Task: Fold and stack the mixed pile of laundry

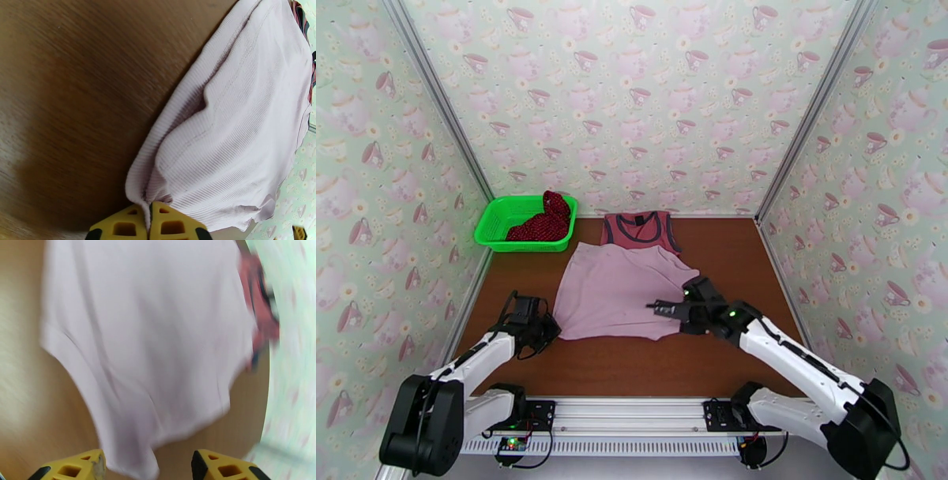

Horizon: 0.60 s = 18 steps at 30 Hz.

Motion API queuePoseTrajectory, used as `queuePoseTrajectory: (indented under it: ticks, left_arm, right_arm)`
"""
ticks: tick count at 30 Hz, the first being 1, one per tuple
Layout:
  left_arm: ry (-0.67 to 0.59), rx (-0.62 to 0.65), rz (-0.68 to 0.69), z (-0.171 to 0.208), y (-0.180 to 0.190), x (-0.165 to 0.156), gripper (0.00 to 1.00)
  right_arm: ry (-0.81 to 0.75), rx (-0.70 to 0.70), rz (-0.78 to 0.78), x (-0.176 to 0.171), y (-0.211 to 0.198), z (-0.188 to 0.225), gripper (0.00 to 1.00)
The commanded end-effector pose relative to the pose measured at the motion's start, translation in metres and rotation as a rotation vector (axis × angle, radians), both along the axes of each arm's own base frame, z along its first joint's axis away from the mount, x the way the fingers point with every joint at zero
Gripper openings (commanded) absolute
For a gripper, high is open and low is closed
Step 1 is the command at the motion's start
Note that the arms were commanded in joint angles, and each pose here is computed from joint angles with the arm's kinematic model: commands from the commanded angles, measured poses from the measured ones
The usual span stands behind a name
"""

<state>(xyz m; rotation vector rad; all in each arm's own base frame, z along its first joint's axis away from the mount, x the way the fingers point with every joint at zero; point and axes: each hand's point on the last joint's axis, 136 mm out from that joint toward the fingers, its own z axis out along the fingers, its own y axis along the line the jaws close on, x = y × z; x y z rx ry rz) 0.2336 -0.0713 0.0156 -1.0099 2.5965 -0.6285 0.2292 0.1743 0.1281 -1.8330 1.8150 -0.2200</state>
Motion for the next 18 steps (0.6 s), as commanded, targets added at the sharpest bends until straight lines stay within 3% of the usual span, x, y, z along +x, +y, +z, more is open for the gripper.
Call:
queuePoseTrajectory:
  ticks: [1,8,18]
  left_arm:
    - [0.002,0.010,-0.024,-0.004,-0.001,-0.005,0.00]
    - [-0.021,0.020,-0.020,0.002,0.001,-0.005,0.00]
    - [-0.021,0.018,-0.025,0.002,0.001,-0.003,0.00]
  right_arm:
    - [0.113,0.037,0.080,-0.019,0.036,-0.023,0.62]
    - [0.124,0.100,0.032,-0.009,0.074,-0.056,0.62]
    - [0.201,0.057,-0.017,-0.020,0.079,-0.093,0.58]
